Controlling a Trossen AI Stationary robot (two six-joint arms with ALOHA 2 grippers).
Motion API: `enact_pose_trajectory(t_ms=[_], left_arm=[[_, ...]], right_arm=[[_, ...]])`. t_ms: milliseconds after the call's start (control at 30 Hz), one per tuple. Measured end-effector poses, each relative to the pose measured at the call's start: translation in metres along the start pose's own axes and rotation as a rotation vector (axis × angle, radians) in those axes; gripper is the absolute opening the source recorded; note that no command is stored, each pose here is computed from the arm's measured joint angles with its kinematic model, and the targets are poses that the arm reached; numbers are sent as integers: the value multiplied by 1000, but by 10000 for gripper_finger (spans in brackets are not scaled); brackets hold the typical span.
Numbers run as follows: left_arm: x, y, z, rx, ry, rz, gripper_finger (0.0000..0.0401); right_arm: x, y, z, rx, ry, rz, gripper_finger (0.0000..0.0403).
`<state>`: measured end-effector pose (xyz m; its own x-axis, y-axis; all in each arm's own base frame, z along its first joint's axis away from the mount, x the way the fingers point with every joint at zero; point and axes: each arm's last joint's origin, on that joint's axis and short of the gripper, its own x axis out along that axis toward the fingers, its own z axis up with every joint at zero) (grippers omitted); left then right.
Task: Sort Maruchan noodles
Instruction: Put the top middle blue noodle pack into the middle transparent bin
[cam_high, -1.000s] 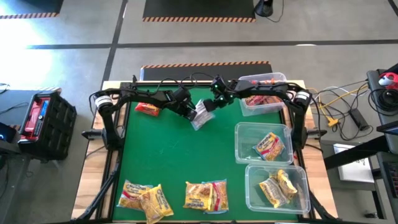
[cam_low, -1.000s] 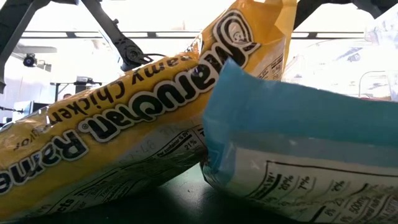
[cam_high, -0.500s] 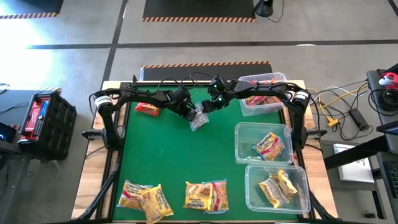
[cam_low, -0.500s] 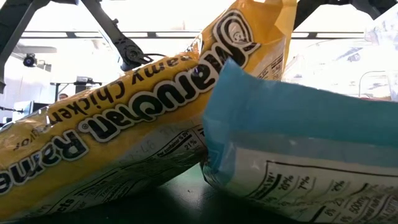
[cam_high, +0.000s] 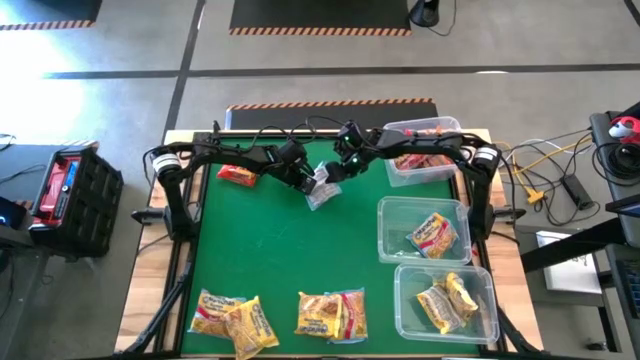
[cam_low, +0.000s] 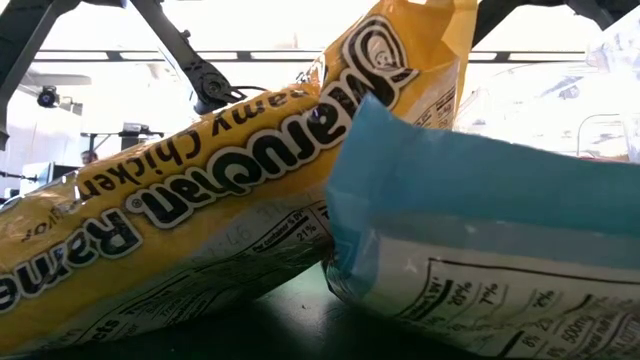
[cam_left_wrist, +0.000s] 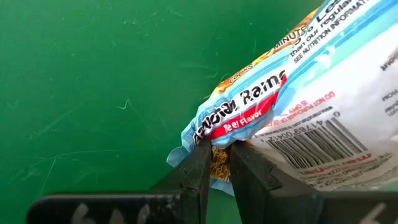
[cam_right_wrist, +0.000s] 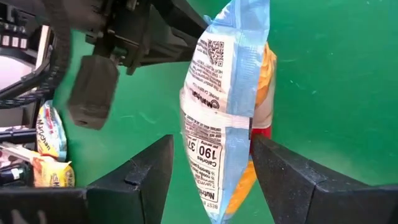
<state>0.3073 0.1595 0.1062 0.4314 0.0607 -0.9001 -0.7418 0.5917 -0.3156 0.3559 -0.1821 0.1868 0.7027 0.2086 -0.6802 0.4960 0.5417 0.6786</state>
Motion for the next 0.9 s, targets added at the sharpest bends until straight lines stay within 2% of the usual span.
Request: enact_pose_trajectory(t_ms=[300,500,700,900], left_arm=[[0,0,0,0,0,1,40],[0,0,0,0,0,0,40],[0,0,0,-4,-1,0,40],[0,0,0,-5,-2,0,40]], right_arm=[[1,-11,2,-10,2,-16,206],[-12,-16,9,-10,-38,-20,206],[2,-18,3,-9,8,-19,206],[7,-13,1,-33,31,30,206]])
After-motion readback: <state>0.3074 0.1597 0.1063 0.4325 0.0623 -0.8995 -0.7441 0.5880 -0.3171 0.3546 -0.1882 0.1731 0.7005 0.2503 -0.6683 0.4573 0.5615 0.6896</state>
